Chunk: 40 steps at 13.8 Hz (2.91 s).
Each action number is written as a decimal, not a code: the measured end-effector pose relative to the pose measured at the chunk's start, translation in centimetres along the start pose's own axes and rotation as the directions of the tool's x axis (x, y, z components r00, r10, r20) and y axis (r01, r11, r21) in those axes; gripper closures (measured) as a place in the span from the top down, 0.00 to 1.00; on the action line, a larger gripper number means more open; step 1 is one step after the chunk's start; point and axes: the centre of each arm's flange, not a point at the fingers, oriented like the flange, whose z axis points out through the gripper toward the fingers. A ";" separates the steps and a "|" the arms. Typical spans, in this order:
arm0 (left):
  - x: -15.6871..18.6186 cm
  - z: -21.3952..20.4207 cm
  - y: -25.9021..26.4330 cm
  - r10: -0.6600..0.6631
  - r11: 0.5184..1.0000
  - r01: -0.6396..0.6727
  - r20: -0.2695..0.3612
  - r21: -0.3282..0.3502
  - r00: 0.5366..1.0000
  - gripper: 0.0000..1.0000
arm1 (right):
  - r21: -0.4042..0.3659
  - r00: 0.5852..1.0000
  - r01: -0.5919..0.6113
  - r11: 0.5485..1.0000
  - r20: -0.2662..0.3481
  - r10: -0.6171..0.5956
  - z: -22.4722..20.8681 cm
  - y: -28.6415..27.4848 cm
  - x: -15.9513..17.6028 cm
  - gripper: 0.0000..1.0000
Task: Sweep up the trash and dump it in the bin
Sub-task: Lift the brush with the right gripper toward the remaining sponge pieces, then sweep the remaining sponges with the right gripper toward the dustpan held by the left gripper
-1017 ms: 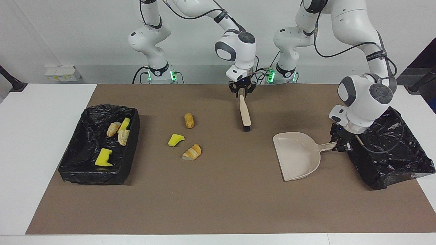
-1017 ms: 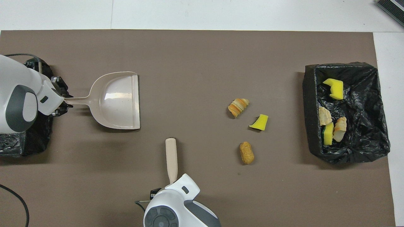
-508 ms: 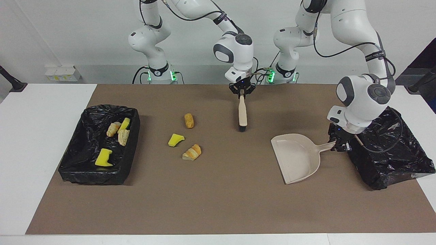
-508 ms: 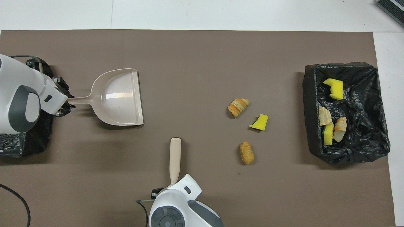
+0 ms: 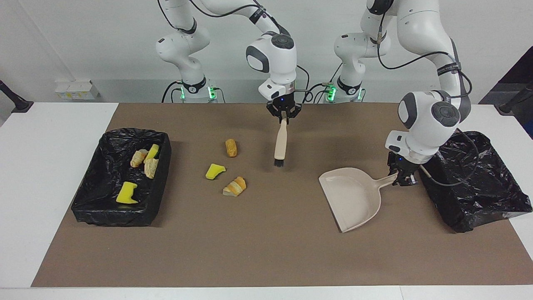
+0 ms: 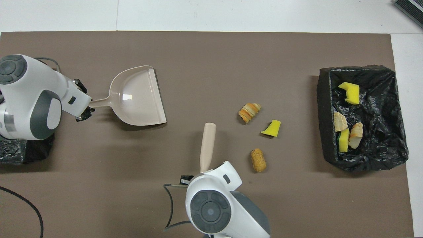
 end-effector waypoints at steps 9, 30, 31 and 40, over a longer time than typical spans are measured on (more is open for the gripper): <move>12.8 -0.6 5.4 0.036 0.999 -0.036 0.029 0.014 0.999 0.32 | -0.255 0.952 -0.240 0.937 0.126 0.278 -0.4 16.6 3.4 0.26; 18.0 -0.1 14.2 0.023 0.998 -0.028 0.097 0.051 0.995 0.32 | 0.017 0.955 -0.230 0.973 0.196 0.222 1.5 7.4 13.5 0.26; 18.0 -0.1 14.2 0.019 0.998 -0.024 0.094 0.054 0.995 0.32 | 0.022 0.971 -0.146 0.989 0.194 0.139 1.0 8.9 14.5 0.26; 19.8 -2.1 14.8 -0.081 0.997 0.082 0.131 0.002 0.988 0.32 | -0.100 0.977 0.163 0.982 0.157 -0.146 3.5 23.1 22.1 0.26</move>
